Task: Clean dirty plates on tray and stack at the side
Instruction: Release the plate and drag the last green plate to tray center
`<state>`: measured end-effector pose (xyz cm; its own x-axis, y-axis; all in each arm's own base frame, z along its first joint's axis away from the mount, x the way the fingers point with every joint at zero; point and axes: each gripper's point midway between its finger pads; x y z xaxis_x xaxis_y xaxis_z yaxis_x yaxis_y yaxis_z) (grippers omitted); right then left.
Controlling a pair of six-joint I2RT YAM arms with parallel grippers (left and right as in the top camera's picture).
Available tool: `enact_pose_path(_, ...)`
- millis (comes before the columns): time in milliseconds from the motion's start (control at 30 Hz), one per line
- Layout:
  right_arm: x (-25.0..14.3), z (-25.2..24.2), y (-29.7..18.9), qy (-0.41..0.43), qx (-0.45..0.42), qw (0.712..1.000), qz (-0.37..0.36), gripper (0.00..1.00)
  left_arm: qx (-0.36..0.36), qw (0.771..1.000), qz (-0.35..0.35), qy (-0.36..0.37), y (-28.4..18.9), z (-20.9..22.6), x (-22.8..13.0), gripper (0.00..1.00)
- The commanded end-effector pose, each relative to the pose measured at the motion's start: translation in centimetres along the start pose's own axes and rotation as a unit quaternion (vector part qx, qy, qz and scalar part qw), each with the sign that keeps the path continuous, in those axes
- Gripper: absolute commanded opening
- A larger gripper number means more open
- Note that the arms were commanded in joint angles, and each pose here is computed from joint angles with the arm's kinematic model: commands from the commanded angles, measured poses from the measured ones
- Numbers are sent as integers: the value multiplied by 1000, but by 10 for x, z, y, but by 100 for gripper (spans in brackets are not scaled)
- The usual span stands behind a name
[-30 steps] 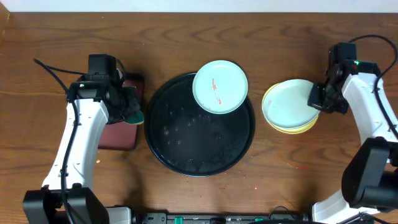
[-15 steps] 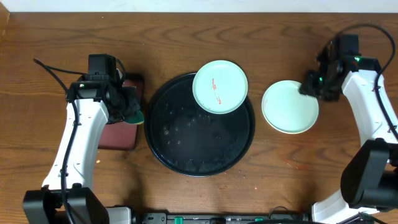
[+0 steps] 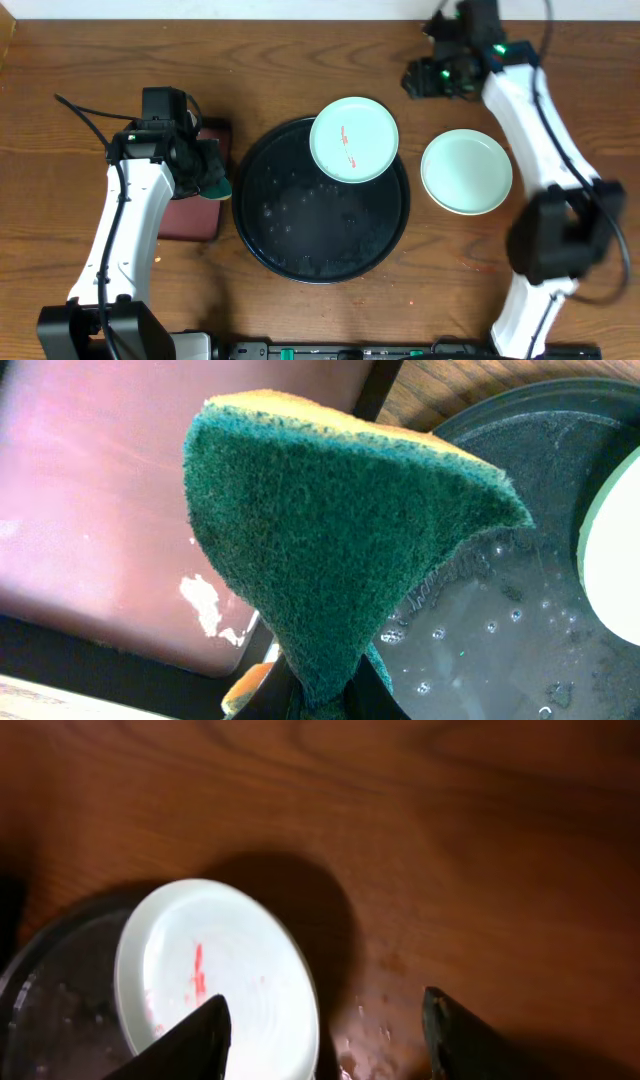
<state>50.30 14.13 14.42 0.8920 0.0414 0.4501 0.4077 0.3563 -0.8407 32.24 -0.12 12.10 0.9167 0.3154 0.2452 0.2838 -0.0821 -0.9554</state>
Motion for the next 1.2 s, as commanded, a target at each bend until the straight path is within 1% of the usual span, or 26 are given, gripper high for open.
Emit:
enact_pose_path(0, -1, 8, 33, -32, 17, 999, 33, 59, 3, 1000, -8, 7, -4, 1, 5, 7)
enact_pose_path(67, -9, 14, 51, -39, 51, 996, 57, 58, 3, 1000, -8, 7, -4, 1, 5, 7)
enact_pose_path(133, -20, 12, 66, -33, 62, 995, 78, 56, 3, 1000, -8, 7, -4, 1, 5, 7)
enact_pose_path(333, -52, 2, 91, -13, 58, 989, 137, 41, 3, 1000, -8, 7, -4, 1, 5, 7)
enact_pose_path(367, -56, 1, 94, -10, 57, 988, 144, 37, 3, 1000, -8, 7, -4, 1, 5, 7)
enact_pose_path(400, -59, 1, 94, -9, 57, 987, 149, 30, 3, 1000, -8, 7, -4, 1, 5, 7)
enact_pose_path(500, -63, 1, 95, -7, 56, 986, 158, 5, 3, 1000, -8, 7, -4, 1, 5, 8)
enact_pose_path(533, -63, 2, 94, -6, 57, 986, 157, 1, 3, 1000, -8, 7, -4, 1, 5, 8)
enact_pose_path(667, -60, 17, 79, -6, 79, 985, 155, 1, 3, 1000, -7, 7, -4, 1, 5, 7)
enact_pose_path(800, -57, 42, 51, -15, 84, 985, 150, 1, 3, 1000, -7, 7, -4, 1, 5, 8)
enact_pose_path(867, -60, 58, 38, -23, 74, 985, 153, 1, 3, 1000, -7, 7, -4, 1, 5, 8)
enact_pose_path(900, -63, 61, 33, -17, 52, 986, 156, 1, 3, 1000, -7, 7, -4, 1, 5, 7)
enact_pose_path(1033, -89, 66, 28, 14, -42, 981, 189, 1, 4, 1000, -5, 7, -4, 2, 4, 7)
enact_pose_path(1167, -135, 83, 38, 9, -60, 966, 251, 1, 5, 1000, 0, 6, -3, 2, 1, 8)
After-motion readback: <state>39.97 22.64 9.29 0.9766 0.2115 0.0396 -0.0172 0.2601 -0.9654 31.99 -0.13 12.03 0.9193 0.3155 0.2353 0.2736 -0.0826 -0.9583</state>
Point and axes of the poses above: each gripper's point midway between its finger pads, its own y axis out along the fingers, its own z axis along the line the jaws close on, x = y × z, and after that the axes turned 4 degrees about y, right-handed
